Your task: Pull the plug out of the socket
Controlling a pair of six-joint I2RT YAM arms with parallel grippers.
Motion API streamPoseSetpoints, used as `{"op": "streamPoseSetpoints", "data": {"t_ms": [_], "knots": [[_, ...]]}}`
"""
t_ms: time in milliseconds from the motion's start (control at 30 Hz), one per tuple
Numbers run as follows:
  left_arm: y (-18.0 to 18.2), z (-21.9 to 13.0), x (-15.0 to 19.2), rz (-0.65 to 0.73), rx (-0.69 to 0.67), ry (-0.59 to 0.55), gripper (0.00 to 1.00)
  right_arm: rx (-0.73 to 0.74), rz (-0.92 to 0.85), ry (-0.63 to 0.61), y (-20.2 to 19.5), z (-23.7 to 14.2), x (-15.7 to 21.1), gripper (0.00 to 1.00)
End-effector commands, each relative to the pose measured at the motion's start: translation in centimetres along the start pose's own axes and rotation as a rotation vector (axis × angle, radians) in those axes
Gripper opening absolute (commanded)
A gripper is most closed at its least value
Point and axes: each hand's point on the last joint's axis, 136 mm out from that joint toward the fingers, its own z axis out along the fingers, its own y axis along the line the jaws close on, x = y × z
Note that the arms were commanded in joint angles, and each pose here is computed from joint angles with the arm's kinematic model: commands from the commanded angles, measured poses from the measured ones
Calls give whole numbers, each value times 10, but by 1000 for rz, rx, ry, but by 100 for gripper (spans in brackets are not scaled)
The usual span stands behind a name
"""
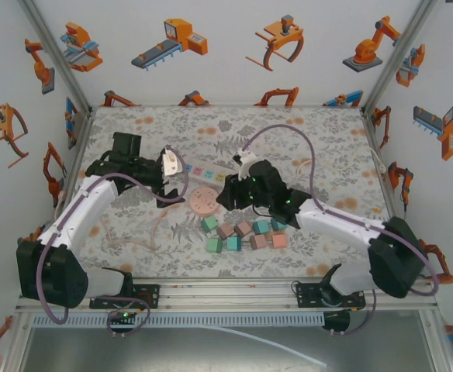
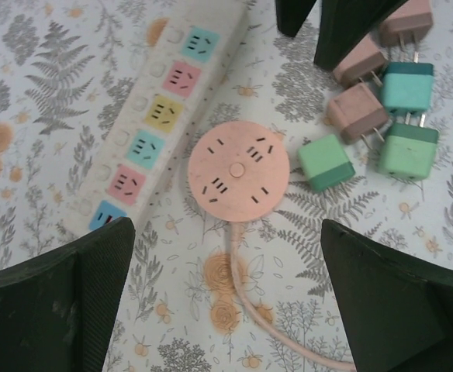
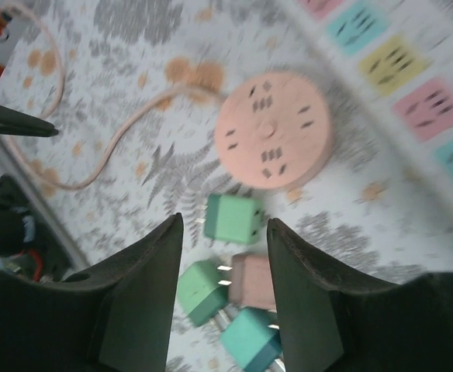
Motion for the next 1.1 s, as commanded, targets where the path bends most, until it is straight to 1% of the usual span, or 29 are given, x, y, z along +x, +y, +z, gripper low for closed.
{"op": "streamPoseSetpoints", "data": {"t_ms": [0, 67, 100, 167, 200, 267, 333, 400, 467, 533, 600, 700, 800, 867, 967, 1067], "knots": [[26, -3, -16, -69, -127, -51, 97, 233, -203, -196, -32, -37, -35, 49], [42, -6, -19, -117, -206, -53, 97, 364, -271, -286, -51, -61, -45, 52], [51, -9, -18, -143, -255, -51, 97, 455, -299, -330, -65, -74, -50, 54], [67, -14, -16, -174, -352, -47, 97, 628, -327, -389, -91, -100, -55, 66], [76, -18, -15, -201, -411, -50, 97, 698, -346, -404, -103, -112, -55, 70], [95, -30, -17, -293, -532, -80, 97, 786, -385, -395, -124, -127, -51, 72], [116, -49, -14, -444, -681, -112, 97, 873, -389, -383, -147, -143, -47, 73], [138, -79, 2, -712, -866, -158, 97, 966, -354, -378, -175, -162, -41, 75], [143, -101, 19, -890, -963, -193, 97, 1060, -298, -374, -202, -181, -33, 77], [139, -116, 42, -1005, -1055, -237, 97, 1142, -231, -364, -229, -195, -19, 80], [128, -129, 68, -1085, -1149, -265, 97, 1197, -153, -338, -255, -202, -2, 84], [106, -148, 109, -1142, -1314, -216, 97, 1293, -70, -274, -287, -210, 26, 88], [82, -164, 136, -1127, -1436, -134, 97, 1318, -8, -248, -309, -208, 47, 91], [70, -174, 145, -1075, -1495, -61, 97, 1307, -11, -234, -316, -203, 45, 92], [53, -183, 161, -1005, -1552, 50, 97, 1266, -44, -247, -327, -190, 34, 92], [41, -184, 175, -959, -1578, 106, 97, 1271, -45, -267, -340, -182, 23, 91]]}}
